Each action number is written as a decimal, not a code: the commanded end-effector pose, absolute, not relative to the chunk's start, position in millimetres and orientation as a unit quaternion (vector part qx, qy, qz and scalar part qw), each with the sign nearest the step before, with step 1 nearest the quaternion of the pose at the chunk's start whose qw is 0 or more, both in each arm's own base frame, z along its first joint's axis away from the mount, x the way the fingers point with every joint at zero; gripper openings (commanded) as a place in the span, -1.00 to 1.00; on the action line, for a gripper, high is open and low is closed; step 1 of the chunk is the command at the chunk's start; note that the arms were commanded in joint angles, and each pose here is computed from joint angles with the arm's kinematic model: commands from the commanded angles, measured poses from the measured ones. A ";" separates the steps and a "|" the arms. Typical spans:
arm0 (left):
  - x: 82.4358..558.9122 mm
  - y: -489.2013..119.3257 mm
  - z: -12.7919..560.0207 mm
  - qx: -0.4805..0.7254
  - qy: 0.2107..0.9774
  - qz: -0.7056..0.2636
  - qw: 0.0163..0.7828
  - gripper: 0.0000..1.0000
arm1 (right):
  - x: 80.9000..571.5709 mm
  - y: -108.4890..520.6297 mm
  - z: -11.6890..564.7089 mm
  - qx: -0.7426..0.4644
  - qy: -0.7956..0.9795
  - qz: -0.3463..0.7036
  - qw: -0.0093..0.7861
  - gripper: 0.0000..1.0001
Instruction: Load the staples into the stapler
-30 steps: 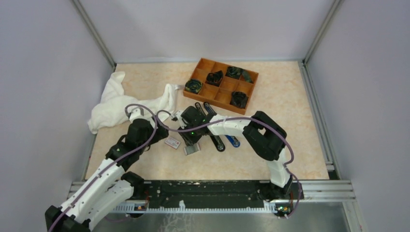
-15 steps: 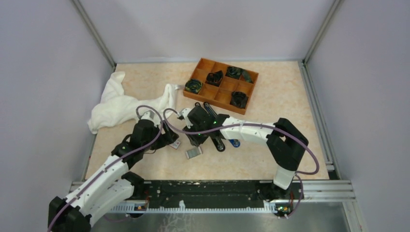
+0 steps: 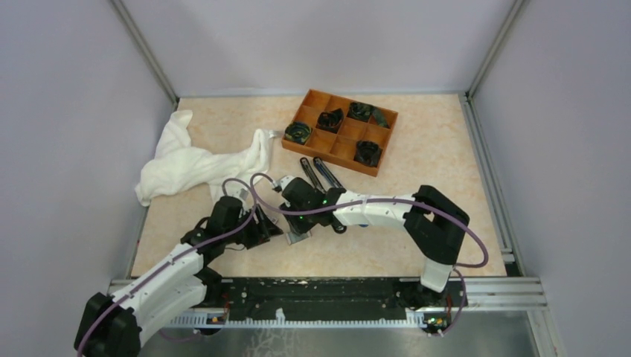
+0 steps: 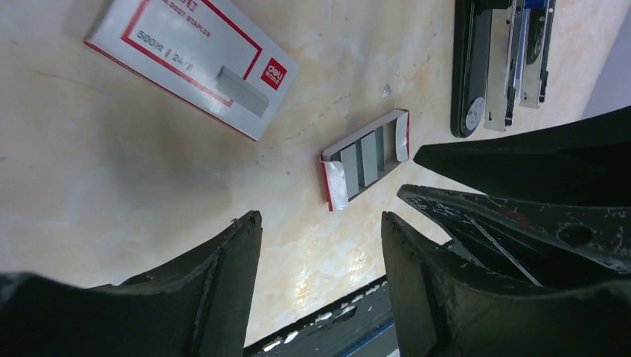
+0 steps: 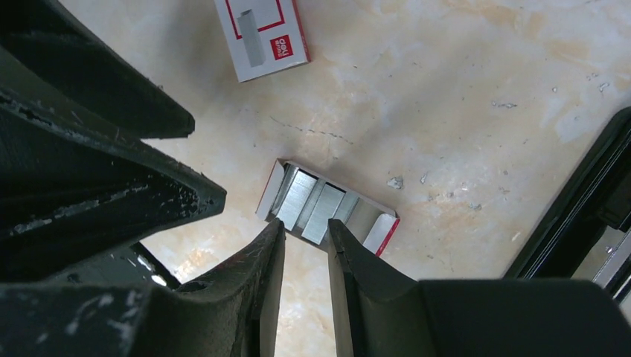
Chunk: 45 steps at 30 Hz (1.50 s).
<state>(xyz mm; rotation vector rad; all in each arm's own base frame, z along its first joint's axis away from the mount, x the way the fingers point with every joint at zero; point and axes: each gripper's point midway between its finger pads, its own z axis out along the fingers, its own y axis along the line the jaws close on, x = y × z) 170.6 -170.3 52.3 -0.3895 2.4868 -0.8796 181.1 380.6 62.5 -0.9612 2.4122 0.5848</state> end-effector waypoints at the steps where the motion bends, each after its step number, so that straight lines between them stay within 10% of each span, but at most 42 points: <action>1: 168.0 -187.2 55.5 -0.140 0.892 -0.371 0.215 0.29 | 188.4 389.7 61.8 -0.316 0.889 0.205 0.259 -0.44; 15: 161.5 -198.2 41.4 -0.140 0.888 -0.398 0.182 -0.09 | 188.7 391.0 43.7 -0.297 0.904 0.170 0.257 -0.48; 45: 159.1 -212.6 31.9 -0.144 0.878 -0.428 0.160 -0.24 | 197.1 382.6 34.1 -0.309 0.907 0.100 0.266 -0.58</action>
